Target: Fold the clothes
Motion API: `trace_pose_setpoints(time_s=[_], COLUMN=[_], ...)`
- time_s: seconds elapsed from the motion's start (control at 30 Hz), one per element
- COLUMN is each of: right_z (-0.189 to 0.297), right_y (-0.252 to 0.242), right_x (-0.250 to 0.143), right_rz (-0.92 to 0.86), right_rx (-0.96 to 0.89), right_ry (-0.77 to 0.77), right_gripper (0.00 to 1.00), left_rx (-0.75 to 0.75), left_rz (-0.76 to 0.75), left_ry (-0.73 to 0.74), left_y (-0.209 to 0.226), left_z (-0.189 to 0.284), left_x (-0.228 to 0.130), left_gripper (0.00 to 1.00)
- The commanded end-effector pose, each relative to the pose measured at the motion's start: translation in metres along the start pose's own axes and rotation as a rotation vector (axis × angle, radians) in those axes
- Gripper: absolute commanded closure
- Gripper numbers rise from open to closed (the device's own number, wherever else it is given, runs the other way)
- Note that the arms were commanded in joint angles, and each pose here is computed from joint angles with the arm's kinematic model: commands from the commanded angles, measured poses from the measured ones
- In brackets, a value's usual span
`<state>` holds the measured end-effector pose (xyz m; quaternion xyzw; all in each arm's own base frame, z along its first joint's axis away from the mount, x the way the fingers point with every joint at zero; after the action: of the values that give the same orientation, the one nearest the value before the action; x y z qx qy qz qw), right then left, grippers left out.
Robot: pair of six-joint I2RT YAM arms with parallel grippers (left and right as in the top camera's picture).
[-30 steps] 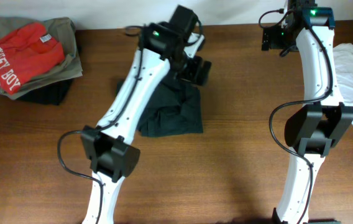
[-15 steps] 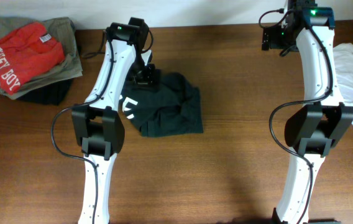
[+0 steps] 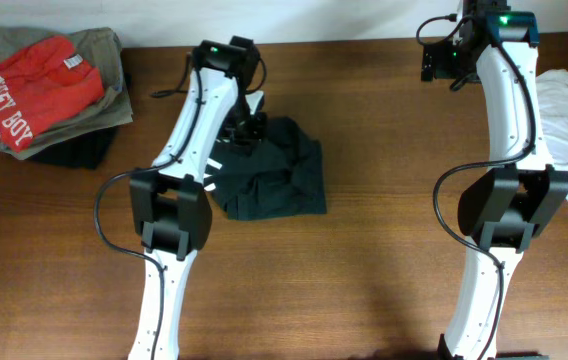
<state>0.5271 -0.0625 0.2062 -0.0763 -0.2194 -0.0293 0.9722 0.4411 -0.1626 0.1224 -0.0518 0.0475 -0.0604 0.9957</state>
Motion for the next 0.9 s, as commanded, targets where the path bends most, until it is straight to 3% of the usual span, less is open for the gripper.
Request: trace_pose_setpoints(time_s=[0.0, 0.1, 0.13, 0.2, 0.23, 0.33, 0.43, 0.57, 0.6, 0.67, 0.73, 0.8, 0.87], right_z=[0.017, 0.017, 0.017, 0.017, 0.017, 0.017, 0.017, 0.017, 0.017, 0.017, 0.017, 0.017, 0.017], right_y=[-0.001, -0.001, -0.001, -0.001, -0.001, -0.001, -0.001, -0.001, -0.001, -0.001, -0.001, -0.001, -0.001], right_x=[0.007, 0.007, 0.007, 0.007, 0.007, 0.007, 0.007, 0.007, 0.007, 0.007, 0.007, 0.007, 0.007], right_rz=[-0.006, -0.006, -0.006, -0.006, -0.006, -0.006, -0.007, -0.007, -0.006, -0.006, -0.006, -0.006, -0.006], right_rx=[-0.01, -0.01, -0.01, -0.01, -0.01, -0.01, -0.01, -0.01, -0.01, -0.01, -0.01, -0.01, -0.01], right_ry=[-0.041, -0.041, -0.041, -0.041, -0.041, -0.041, -0.041, -0.041, -0.041, -0.041, -0.041, -0.041, -0.041], right_gripper=[0.01, 0.01, 0.02, 0.01, 0.01, 0.01, 0.01, 0.01, 0.01, 0.01, 0.01, 0.01, 0.01], left_rx=[-0.014, -0.012, -0.008, -0.004, -0.009, -0.018, -0.029, -0.087, -0.084, -0.083, -0.085, -0.088, -0.091], left_rz=[-0.013, -0.012, -0.01, -0.004, 0.001, 0.026, 0.055, 0.031, 0.032, 0.032, 0.03, 0.027, 0.022], left_ry=[0.021, 0.022, 0.014, -0.027, -0.049, -0.093, -0.094, -0.015, 0.0, 0.005, -0.007, -0.027, -0.05], left_y=[-0.006, -0.006, -0.004, 0.002, 0.004, 0.017, 0.03, 0.025, 0.025, 0.025, 0.025, 0.023, 0.021], left_z=[0.0, 0.0, 0.0, 0.001, 0.002, 0.004, 0.005, -0.021, -0.028, -0.031, -0.029, -0.019, -0.002], left_x=[-0.005, -0.006, -0.004, 0.005, 0.01, 0.02, 0.023, 0.014, 0.012, 0.012, 0.014, 0.015, 0.012], left_gripper=[1.0, 0.99, 0.83, 0.36, 0.22, 0.06, 0.06, 0.2, 0.27, 0.6, 0.74, 0.95, 1.0])
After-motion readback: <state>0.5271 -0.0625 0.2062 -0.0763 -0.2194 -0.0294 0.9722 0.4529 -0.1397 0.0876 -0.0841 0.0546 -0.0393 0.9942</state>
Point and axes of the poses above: each gripper's point midway between its finger pads, its own z axis back along the fingers, its own y axis along the line the jaws close on, x = y × z, the point moved 5 cm from there along z, back along the fingers, and after that the axes turned 5 degrees about z, right-handed, at the moved point
